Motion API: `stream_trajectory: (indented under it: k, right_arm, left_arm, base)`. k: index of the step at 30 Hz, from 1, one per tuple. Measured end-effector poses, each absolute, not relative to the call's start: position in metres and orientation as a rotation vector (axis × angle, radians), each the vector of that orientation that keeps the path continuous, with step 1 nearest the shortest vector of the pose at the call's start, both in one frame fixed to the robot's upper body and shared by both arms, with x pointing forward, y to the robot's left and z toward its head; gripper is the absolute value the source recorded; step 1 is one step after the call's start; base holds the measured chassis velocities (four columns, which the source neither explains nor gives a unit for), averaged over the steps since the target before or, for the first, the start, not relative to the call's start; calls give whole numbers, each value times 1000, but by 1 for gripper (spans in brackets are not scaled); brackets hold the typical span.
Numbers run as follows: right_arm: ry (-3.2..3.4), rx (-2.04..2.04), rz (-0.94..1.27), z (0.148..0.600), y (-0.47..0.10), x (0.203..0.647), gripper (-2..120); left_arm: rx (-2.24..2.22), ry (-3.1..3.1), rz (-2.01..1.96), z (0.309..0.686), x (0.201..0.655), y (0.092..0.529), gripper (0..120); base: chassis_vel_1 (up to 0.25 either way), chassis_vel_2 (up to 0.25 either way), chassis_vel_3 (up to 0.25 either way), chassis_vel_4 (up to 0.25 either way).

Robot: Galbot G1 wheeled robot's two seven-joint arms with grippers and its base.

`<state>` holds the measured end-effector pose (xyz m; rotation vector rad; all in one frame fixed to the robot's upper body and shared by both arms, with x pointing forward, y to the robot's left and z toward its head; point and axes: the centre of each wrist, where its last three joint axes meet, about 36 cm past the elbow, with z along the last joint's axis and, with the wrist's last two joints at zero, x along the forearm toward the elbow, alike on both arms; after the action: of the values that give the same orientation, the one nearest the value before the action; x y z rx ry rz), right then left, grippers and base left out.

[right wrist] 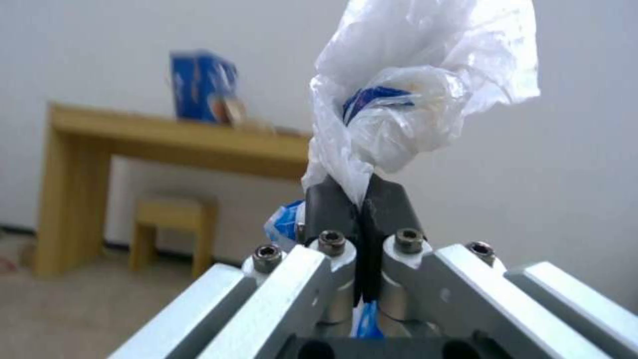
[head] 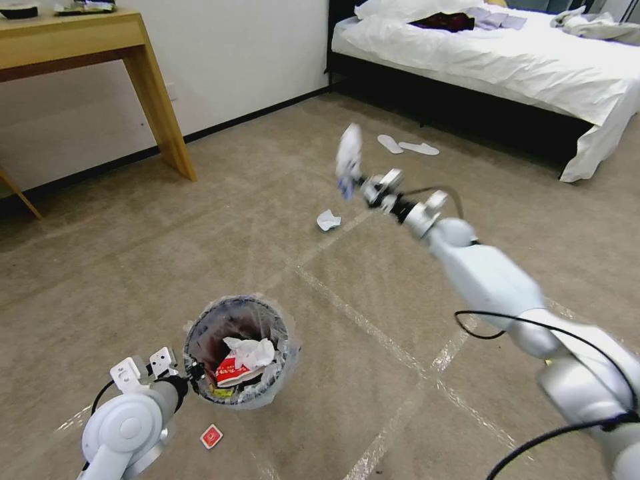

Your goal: Pick up the trash bin and place the garbage on the floor into it.

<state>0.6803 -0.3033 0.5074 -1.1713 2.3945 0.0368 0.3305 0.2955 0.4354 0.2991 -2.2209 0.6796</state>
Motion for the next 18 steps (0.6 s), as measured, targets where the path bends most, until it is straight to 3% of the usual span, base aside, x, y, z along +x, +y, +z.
stream_trajectory:
  k: [9, 18]
  right_arm:
    - [2180, -1405, 93, 528, -266, 633, 0]
    - [2049, -1714, 48, 482, -222, 603, 0]
  left_arm:
    - [298, -2218, 696, 436, 329, 294, 0]
    - [306, -2226, 706, 439, 325, 294, 0]
  base:
    - [0, 0, 0, 0]
    - [0, 0, 0, 0]
